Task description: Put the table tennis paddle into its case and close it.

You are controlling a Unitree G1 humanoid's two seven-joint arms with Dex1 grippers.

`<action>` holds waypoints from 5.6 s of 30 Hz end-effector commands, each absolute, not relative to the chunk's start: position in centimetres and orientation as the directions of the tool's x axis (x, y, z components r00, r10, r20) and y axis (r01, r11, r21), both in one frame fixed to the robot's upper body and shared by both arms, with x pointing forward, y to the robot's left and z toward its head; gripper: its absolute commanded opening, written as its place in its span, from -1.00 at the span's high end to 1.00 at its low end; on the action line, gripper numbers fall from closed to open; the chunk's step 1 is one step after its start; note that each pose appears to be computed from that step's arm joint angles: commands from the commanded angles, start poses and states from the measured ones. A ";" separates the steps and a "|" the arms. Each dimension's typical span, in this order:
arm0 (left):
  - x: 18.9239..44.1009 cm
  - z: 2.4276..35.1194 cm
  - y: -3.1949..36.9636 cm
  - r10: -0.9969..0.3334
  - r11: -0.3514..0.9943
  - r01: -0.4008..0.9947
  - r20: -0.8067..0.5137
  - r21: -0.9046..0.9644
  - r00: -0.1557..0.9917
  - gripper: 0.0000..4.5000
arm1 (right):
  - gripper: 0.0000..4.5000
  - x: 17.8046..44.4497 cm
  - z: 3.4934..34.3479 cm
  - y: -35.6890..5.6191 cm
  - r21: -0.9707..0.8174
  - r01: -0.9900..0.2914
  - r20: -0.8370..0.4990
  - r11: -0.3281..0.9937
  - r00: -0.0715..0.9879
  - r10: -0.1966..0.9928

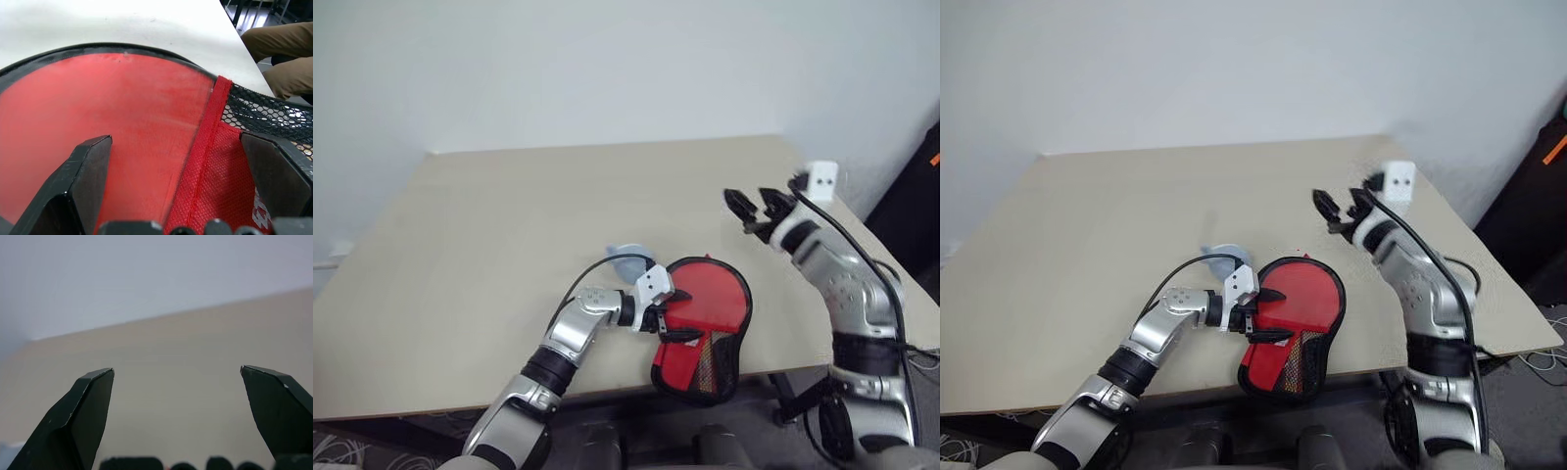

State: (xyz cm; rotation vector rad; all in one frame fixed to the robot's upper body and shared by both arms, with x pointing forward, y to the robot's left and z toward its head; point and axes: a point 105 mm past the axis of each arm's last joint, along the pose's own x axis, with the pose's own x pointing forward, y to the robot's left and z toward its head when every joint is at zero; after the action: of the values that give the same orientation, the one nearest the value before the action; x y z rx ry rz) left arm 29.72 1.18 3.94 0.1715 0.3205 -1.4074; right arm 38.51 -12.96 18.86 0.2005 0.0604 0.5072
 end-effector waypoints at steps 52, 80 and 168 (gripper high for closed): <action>29.5 -0.2 2.9 -0.866 0.316 0.929 -0.457 -0.191 0.201 -1.00 | 0.96 45.2 12.2 -3.6 0.280 -0.472 -0.279 0.836 0.793 0.541; 29.2 -0.6 2.2 -0.860 0.273 0.940 -0.489 -0.204 0.144 -1.00 | 0.97 39.8 9.6 -26.6 0.330 0.255 -0.233 0.909 0.955 -0.184; 28.8 -1.4 1.3 -0.834 0.165 0.958 -0.551 -0.236 0.008 -1.00 | 0.98 13.9 7.1 -22.9 0.404 -0.034 -0.169 0.914 0.979 0.111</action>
State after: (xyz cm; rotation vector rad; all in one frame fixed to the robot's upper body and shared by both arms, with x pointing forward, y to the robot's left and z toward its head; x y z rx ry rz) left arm 30.23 -0.87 3.56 0.2010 0.4268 -1.4675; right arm 13.50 -21.73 5.65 0.4191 0.2430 0.1084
